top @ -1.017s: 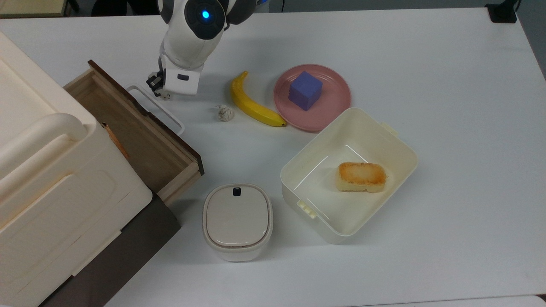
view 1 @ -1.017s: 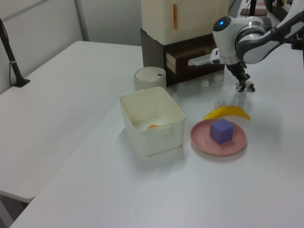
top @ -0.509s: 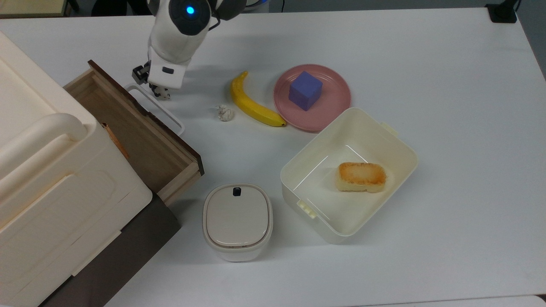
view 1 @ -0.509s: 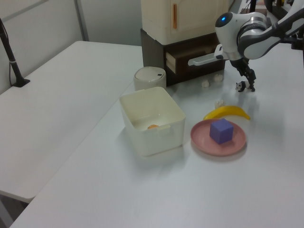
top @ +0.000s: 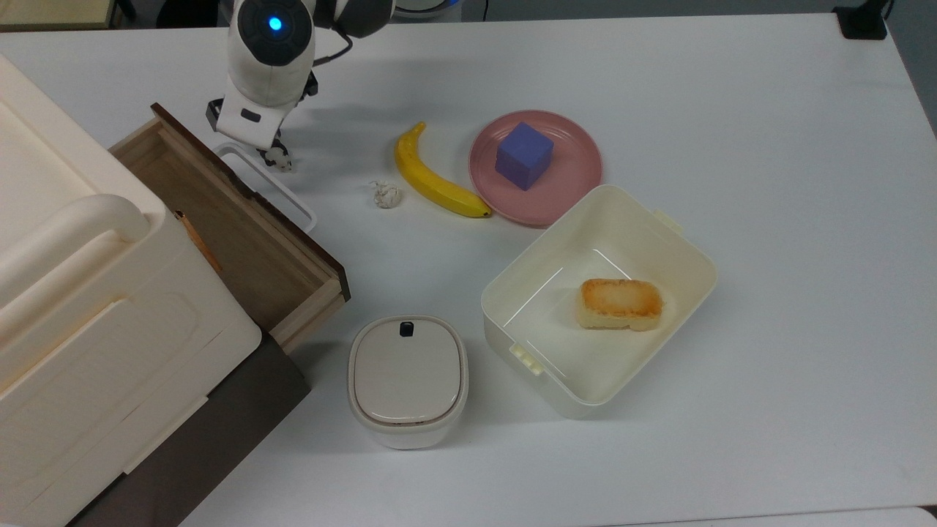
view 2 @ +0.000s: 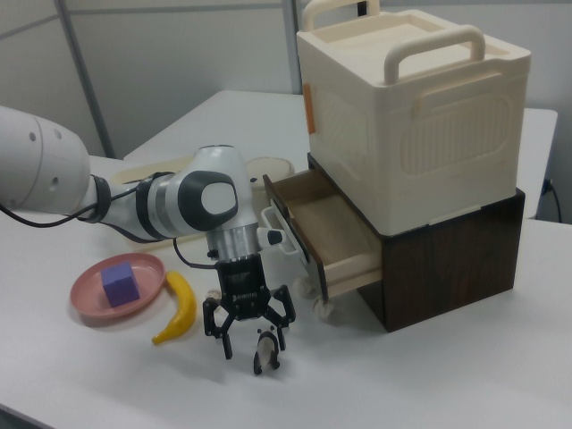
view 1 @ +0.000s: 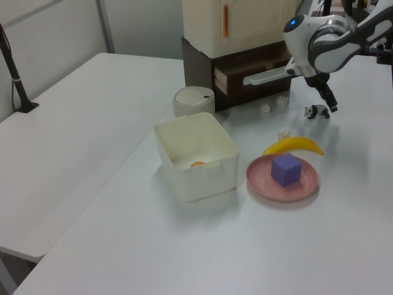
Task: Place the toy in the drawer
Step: 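Close the gripper on the panda toy and lift it, then carry the panda toy over the open drawer and lower it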
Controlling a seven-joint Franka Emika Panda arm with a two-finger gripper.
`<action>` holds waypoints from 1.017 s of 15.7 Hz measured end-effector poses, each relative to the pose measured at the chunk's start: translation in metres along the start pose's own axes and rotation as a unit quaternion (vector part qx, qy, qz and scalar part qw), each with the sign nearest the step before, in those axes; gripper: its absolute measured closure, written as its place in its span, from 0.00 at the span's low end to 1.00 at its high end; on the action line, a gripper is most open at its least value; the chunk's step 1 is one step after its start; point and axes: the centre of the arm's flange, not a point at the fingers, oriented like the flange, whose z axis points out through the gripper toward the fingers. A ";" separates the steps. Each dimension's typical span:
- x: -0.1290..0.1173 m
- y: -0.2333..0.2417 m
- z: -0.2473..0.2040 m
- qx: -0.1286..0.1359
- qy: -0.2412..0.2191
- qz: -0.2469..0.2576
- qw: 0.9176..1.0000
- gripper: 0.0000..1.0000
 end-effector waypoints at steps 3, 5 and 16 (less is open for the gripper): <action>0.010 -0.003 0.006 0.004 -0.004 0.009 1.000 0.00; 0.018 0.001 0.004 0.003 -0.001 0.009 1.000 0.00; 0.036 0.003 -0.011 -0.007 0.012 0.024 1.000 0.68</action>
